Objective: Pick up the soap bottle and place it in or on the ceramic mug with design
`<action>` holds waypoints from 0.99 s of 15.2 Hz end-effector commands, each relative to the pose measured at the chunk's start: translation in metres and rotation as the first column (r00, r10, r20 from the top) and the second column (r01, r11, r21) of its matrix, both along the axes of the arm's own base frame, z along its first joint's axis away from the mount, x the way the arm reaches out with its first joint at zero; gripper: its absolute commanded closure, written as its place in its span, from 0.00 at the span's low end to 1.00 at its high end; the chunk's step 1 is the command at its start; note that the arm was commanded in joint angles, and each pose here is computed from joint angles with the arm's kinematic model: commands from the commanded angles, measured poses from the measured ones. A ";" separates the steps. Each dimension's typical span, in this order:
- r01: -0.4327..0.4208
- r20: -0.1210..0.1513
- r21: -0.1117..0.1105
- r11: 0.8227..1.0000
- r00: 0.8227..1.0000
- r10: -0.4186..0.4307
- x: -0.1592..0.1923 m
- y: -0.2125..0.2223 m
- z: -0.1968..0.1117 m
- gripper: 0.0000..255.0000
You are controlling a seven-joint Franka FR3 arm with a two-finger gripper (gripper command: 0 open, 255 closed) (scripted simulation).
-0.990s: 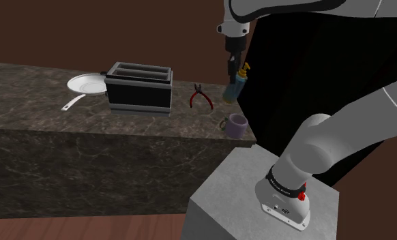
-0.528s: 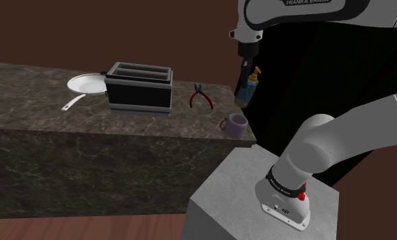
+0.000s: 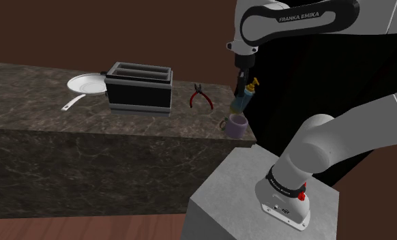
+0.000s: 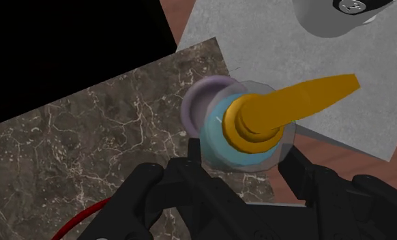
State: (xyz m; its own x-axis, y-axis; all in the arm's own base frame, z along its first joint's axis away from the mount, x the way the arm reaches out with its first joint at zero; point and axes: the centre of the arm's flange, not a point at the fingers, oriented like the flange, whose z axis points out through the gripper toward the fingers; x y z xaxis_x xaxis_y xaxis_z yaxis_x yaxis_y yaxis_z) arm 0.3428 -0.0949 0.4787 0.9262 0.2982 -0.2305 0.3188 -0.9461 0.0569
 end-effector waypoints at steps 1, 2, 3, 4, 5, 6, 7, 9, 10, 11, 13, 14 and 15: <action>0.000 0.001 0.000 1.000 1.000 0.000 -0.001 0.001 -0.011 1.00; 0.000 0.001 0.000 1.000 1.000 0.000 -0.001 0.001 -0.016 1.00; 0.000 0.001 0.000 1.000 1.000 0.000 -0.001 0.001 -0.021 1.00; 0.000 0.001 0.000 1.000 1.000 0.000 -0.001 0.001 -0.027 1.00; 0.000 0.001 0.000 1.000 1.000 0.000 -0.001 0.001 -0.032 1.00; 0.000 0.001 0.000 1.000 1.000 0.000 -0.001 0.001 -0.035 1.00; 0.000 0.001 0.000 1.000 1.000 0.000 -0.001 0.001 -0.035 1.00; 0.000 0.001 0.000 1.000 1.000 0.000 -0.001 0.001 -0.035 1.00; 0.000 0.001 0.000 1.000 1.000 0.000 -0.001 0.001 -0.035 1.00; 0.000 0.001 0.000 1.000 1.000 0.000 -0.001 0.001 -0.035 1.00; 0.000 0.001 0.000 1.000 1.000 0.000 -0.001 0.001 -0.035 1.00; 0.000 0.001 0.000 1.000 1.000 0.000 -0.001 0.001 -0.035 0.00; 0.000 0.001 0.000 1.000 1.000 0.000 -0.001 0.001 -0.035 0.00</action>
State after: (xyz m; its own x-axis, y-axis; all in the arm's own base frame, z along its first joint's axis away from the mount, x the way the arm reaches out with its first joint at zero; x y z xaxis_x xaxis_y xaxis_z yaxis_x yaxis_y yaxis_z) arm 0.3420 -0.0940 0.4440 0.9264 0.2982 -0.2300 0.3188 -0.9461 0.0572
